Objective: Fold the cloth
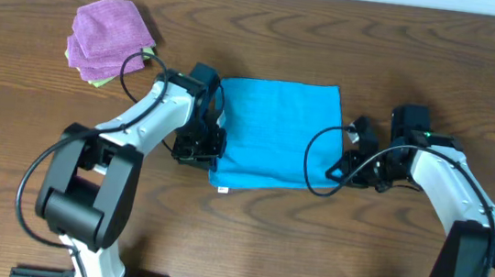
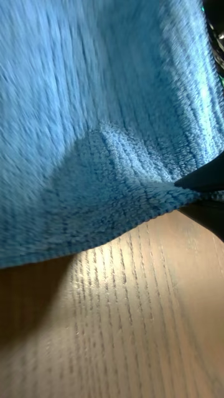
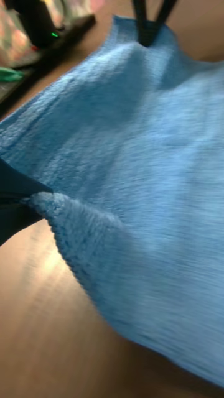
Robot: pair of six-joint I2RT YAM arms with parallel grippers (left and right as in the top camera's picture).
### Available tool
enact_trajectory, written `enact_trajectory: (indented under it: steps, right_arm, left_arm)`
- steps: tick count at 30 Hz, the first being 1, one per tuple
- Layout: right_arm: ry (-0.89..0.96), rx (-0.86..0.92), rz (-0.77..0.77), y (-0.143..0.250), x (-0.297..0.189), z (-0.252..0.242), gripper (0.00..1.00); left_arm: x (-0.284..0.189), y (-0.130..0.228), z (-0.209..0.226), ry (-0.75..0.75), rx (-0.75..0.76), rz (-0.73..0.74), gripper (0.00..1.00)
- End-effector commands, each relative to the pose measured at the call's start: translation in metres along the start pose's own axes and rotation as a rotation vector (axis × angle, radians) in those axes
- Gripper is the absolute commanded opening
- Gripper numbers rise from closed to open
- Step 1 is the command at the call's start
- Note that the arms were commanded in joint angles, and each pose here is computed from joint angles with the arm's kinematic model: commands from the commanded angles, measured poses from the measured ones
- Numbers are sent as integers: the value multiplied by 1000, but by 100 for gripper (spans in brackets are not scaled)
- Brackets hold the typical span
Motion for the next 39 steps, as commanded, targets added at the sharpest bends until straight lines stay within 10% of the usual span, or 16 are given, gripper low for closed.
enact_trajectory:
  steps: [1,20,39]
  right_arm:
    - [23,6,-71,-10,-5,1,2]
    - [145,-66,-547,-90,-16,21,1]
    - [166,-52,-633,-149,11,3,1]
  left_arm:
    - [-22,2,-8,18,-9,-90,6]
    - [-69,-70,-16,16,-95,-651,6]
    - [-59,-121,12,36,-165,-806,6]
Point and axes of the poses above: each gripper's point midway between its finger pads, its own x axis out along the fingers, its own z axis along the line the jaws close on, y = z × x, the point moved 8 cm from there along -x, back along the fingers, and after that the axes turned 4 degrees about x, right-handed, at the moved point
